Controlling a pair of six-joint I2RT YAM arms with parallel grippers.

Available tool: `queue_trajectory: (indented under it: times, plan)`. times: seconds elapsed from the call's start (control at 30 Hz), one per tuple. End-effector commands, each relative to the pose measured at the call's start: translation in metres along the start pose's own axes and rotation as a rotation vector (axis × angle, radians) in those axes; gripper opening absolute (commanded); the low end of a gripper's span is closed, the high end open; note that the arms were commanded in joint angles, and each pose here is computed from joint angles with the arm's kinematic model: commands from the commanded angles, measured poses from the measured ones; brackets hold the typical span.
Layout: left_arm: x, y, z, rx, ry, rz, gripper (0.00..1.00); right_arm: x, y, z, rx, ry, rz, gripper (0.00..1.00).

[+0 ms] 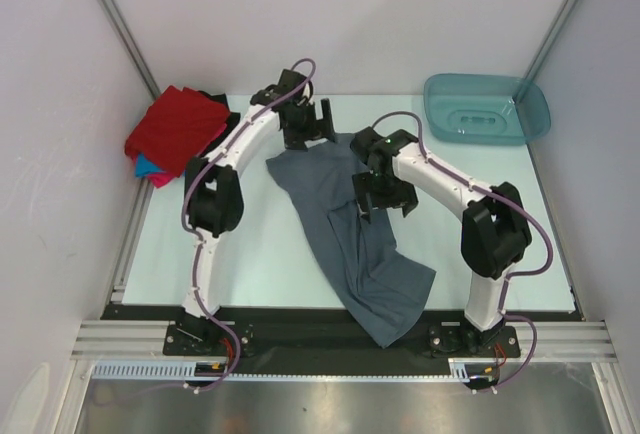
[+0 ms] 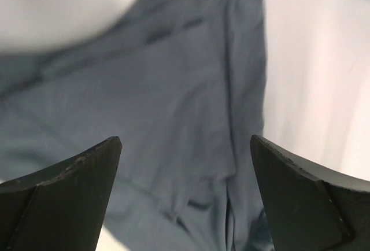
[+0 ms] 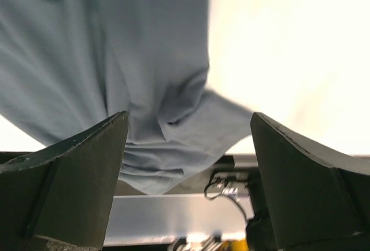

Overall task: Fold and stack the t-shirts
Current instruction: Fold the tshirt

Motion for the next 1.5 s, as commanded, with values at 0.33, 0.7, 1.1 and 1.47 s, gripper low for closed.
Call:
queue_trajectory:
  times: [0.33,0.7,1.1,1.47]
  plan:
    - [-0.015,-0.087,0.011,0.089,0.048,0.221,1.0,0.016,0.029,0.009,0.087,0.027,-0.109,0.92]
    - [-0.057,-0.097,0.041,0.077,0.193,0.287,1.0,0.044,0.017,-0.004,0.049,0.017,-0.133,0.92]
    - [-0.114,-0.098,-0.007,0.018,-0.012,0.307,1.0,0.046,-0.01,-0.013,0.004,-0.001,-0.09,0.93]
    - [-0.137,-0.062,-0.068,0.076,-0.343,0.212,1.0,0.045,-0.035,-0.003,-0.004,0.025,-0.036,0.92]
Point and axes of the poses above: each gripper's point midway between its finger pads, its own x axis back along the fingers, its own z axis along the line the jaws close on, y = z × x, the point moved 1 cm from there along x, back along the fingers, and after that the axes turned 7 degrees about x, right-handed, at the moved point
